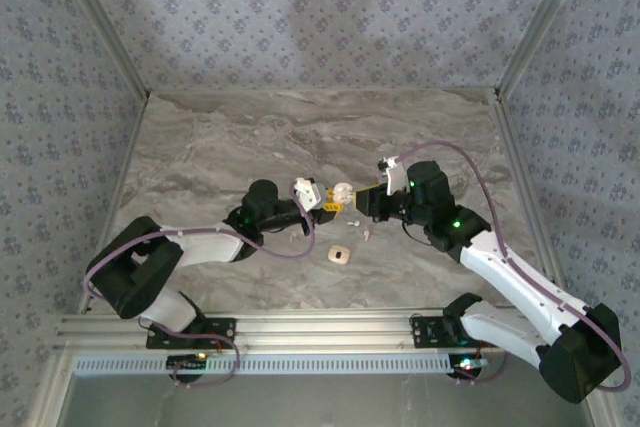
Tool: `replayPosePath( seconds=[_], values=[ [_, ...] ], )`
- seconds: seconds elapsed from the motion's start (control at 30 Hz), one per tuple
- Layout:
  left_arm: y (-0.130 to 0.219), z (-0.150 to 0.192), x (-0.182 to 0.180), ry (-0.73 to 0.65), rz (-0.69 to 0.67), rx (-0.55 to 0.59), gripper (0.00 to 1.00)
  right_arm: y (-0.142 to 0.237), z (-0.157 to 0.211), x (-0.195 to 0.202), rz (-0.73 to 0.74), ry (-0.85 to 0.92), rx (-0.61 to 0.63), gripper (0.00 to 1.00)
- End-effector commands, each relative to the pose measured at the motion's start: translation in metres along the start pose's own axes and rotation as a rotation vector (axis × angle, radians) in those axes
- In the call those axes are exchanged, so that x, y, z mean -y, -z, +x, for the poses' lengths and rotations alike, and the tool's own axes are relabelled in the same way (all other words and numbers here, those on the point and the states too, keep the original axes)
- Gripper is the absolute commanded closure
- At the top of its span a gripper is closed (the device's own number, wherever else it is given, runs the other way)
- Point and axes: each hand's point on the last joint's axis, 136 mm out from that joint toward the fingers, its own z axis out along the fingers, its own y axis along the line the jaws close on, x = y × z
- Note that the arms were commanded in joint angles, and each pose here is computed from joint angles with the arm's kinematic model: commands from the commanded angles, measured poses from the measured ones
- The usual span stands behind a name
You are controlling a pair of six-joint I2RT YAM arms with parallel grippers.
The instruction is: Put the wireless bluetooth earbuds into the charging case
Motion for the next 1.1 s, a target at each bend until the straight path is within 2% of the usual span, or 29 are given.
replayPosePath(
  seconds=[0.0, 0.6, 0.8, 1.07],
  values=[
    [-0.001, -0.024, 0.003, -0.041, 0.022, 0.055, 0.90, 0.004, -0.014, -0.011, -0.026, 0.038, 0.017, 0.76],
    [0.001, -0.021, 0.007, -0.084, 0.033, 0.030, 0.90, 0.016, -0.014, -0.016, -0.087, 0.033, -0.057, 0.77],
    [0.002, -0.019, 0.010, -0.101, 0.043, 0.018, 0.90, 0.020, -0.008, -0.015, -0.106, 0.026, -0.126, 0.77],
    [0.003, -0.020, 0.010, -0.105, 0.042, 0.019, 0.90, 0.014, -0.008, -0.014, -0.125, 0.015, -0.156, 0.77]
  ],
)
